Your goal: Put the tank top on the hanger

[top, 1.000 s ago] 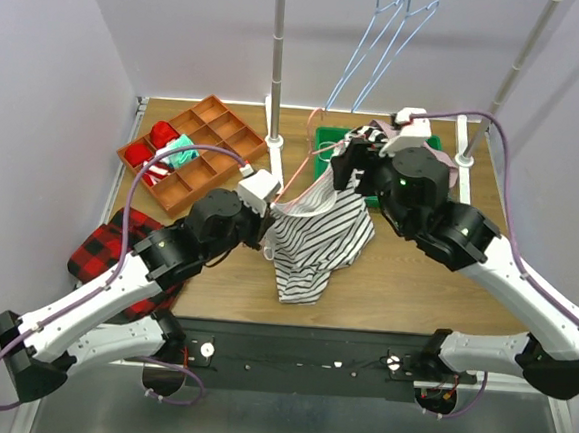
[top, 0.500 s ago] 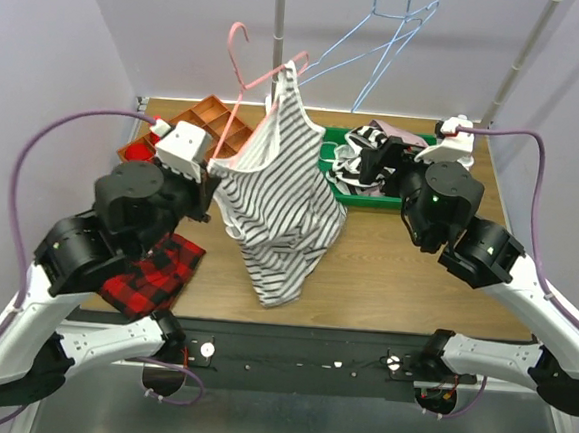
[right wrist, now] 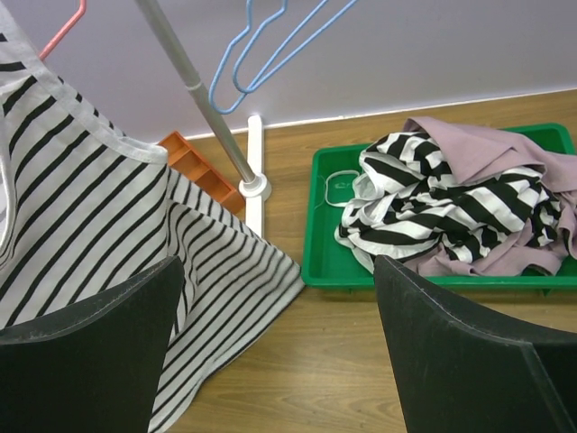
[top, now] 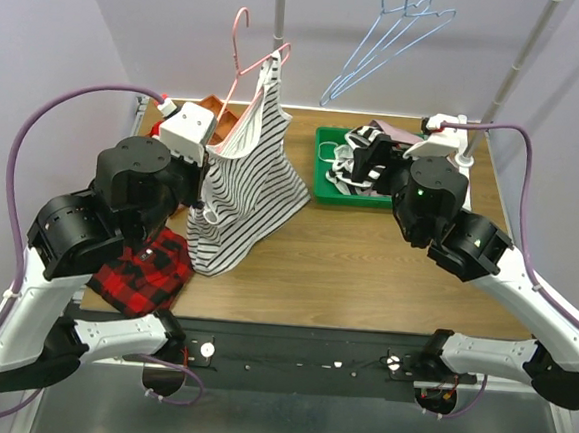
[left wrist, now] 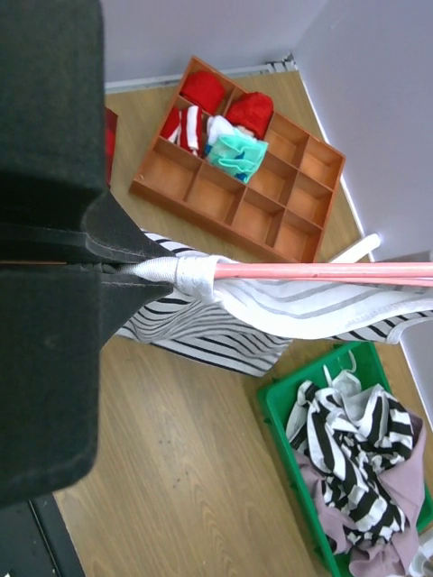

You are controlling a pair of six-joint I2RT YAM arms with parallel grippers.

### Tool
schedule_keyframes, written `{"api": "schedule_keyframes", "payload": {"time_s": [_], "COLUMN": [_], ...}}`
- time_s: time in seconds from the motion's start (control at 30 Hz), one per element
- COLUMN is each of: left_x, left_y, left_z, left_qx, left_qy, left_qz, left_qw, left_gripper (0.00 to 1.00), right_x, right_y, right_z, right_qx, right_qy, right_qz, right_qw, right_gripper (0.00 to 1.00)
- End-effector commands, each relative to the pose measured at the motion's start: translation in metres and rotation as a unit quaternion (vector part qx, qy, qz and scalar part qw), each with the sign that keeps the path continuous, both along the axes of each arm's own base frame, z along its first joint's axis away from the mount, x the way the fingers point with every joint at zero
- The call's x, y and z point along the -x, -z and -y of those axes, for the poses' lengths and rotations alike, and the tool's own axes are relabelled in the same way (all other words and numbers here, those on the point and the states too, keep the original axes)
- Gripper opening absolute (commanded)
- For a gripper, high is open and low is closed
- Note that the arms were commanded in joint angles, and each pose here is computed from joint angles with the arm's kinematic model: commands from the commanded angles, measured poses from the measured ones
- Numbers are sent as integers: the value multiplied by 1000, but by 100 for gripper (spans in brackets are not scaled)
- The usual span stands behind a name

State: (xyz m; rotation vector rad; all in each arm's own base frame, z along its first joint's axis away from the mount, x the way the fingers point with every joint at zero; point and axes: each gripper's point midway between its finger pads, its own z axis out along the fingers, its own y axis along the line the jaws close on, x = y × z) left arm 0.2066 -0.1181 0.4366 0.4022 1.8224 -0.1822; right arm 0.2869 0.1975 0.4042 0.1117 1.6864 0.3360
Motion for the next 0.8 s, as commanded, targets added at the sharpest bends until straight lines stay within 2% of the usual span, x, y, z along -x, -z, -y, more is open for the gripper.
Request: {"api": "schedule_keyframes", "payload": {"time_s": [0.0,0.3,0.37,0.53,0.77], "left_x": [-2,-53,-62,-97,-123], "left_y": [-25,-23,-19,-8,-14], "left_z": [-18,16,26,26,41], "left_qx": [0,-40,-32,-28,2], "left_qy": [-30,-43,-23,-43,-21], "left_qz": [40,35,24,12,20], "left_qw": [999,998,999,999,1000], "left_gripper": [0,0,0,0,0], "right_x": [-2,0,2,5,7], "right_y": [-15,-23,-21,-19,-16], "right_z": [1,0,3,6,1], "right_qx": [-10,-16,-15,-14,-18], "right_qy": [9,4,4,3,-10], "right_qz": [12,16,15,11,4], "right_qw": [1000,1000,1000,1000,1000], "right_gripper": [93,93,93,93,93]}}
